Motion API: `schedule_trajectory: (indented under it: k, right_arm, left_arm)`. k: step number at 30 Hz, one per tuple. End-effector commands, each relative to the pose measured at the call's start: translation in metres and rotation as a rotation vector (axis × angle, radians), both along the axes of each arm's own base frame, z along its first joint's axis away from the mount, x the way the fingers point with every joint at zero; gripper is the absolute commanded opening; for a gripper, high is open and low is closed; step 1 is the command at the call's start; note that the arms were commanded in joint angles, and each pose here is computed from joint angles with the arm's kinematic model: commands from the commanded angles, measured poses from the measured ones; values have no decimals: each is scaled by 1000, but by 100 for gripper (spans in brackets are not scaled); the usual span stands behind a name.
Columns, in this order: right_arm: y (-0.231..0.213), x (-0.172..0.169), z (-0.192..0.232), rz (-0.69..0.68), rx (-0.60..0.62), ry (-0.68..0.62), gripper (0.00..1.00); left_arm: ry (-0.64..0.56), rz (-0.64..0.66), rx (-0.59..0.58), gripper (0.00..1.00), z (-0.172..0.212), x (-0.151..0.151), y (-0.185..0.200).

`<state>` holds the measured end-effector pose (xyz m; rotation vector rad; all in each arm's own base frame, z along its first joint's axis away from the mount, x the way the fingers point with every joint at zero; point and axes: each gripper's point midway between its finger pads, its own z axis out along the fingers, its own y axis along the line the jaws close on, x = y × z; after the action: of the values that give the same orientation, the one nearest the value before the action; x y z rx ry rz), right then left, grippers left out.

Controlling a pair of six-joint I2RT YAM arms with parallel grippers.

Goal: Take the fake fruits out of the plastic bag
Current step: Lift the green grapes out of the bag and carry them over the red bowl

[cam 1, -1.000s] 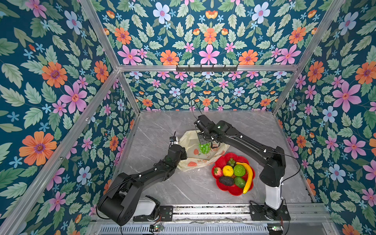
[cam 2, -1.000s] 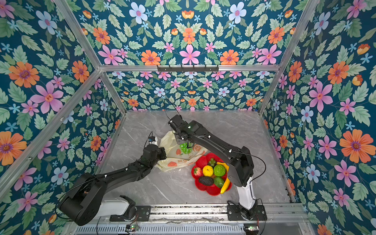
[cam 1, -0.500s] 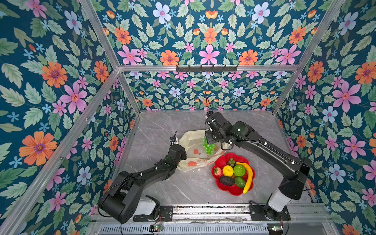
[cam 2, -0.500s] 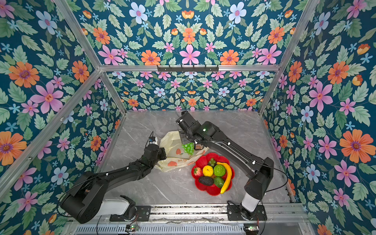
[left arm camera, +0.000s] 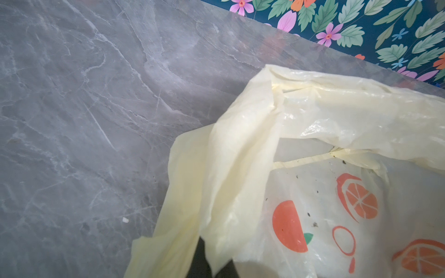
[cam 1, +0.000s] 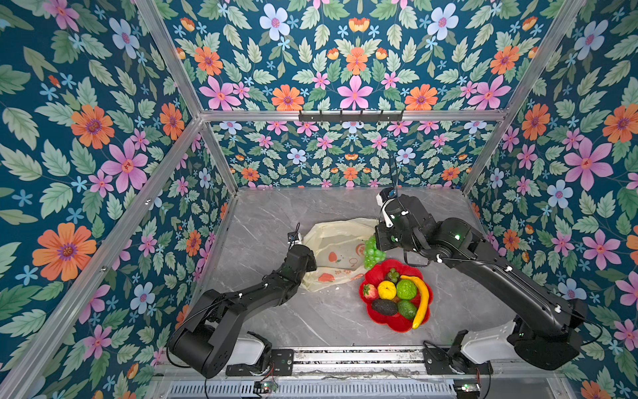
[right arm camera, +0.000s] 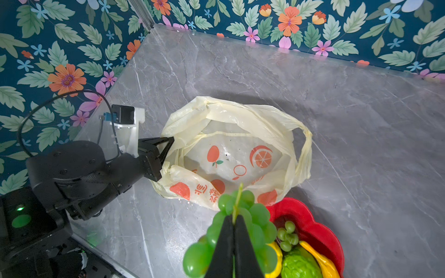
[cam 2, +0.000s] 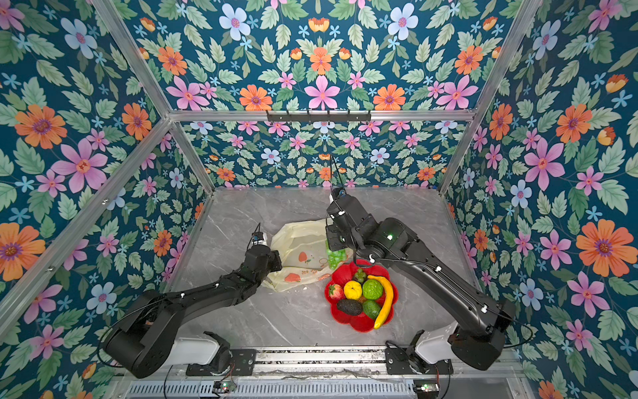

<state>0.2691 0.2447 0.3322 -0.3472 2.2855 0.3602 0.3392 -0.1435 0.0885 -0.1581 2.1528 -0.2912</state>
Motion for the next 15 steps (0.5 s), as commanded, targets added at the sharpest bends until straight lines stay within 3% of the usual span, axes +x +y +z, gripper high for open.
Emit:
schedule_trajectory:
  k: [1,15]
  right_arm:
    - [-13,-7,-7,-36,2,18,0]
    - [-15,-25,-67,-49,19,147,0]
  left_arm:
    - [-17,17,11,0,5,2,4]
    - [-22,36,24,0,7,2,9]
